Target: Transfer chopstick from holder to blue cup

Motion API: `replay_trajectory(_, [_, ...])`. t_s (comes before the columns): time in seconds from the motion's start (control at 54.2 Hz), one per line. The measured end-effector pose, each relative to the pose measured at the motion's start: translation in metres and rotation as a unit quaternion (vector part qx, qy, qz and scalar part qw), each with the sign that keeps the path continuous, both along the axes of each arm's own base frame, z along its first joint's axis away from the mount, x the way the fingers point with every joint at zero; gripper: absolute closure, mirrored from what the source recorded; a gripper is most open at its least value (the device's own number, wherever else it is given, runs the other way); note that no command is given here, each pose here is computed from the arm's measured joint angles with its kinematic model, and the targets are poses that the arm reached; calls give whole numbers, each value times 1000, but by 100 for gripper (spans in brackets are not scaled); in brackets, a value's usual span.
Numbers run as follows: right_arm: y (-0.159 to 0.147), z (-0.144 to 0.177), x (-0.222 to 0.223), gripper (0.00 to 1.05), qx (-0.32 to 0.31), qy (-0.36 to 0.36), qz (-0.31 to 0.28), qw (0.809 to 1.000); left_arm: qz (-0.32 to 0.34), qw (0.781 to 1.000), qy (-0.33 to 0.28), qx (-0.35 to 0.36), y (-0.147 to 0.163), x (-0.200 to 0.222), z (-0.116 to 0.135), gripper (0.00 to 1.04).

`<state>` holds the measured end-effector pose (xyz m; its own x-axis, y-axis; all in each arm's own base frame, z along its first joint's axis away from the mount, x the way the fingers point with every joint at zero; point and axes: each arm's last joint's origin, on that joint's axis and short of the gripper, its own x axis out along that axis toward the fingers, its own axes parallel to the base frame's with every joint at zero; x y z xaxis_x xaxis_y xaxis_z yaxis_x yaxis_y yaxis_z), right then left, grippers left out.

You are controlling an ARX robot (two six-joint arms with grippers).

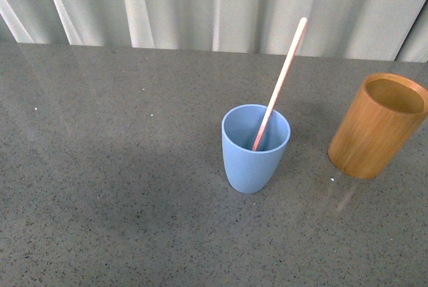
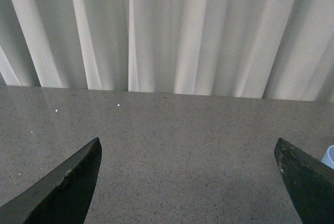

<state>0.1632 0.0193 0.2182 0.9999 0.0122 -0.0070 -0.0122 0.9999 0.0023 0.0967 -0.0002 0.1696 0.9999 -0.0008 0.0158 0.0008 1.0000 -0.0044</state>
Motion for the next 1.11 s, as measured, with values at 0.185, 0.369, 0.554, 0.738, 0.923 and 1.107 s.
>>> replay_trajectory(0.185, [-7,-15,-12,70,0,0,-7,1000,-1,1000,0,0,0,0,0,7])
replay_trajectory(0.369, [-18,-25,-22,100,0,-2,-4,1000,0,1000,0,0,0,0,0,7])
replay_trajectory(0.554, [-19,-34,-31,104,-1,0,-6,1000,-1,1000,0,0,0,0,0,7])
replay_trajectory(0.738, [-19,-39,-37,104,-1,-2,-6,1000,-1,1000,0,0,0,0,0,7])
replay_trajectory(0.923, [-19,-42,-43,104,-1,-3,-6,1000,-1,1000,0,0,0,0,0,7])
replay_trajectory(1.107, [-19,-46,-46,104,-1,-13,-6,1000,-1,1000,0,0,0,0,0,7])
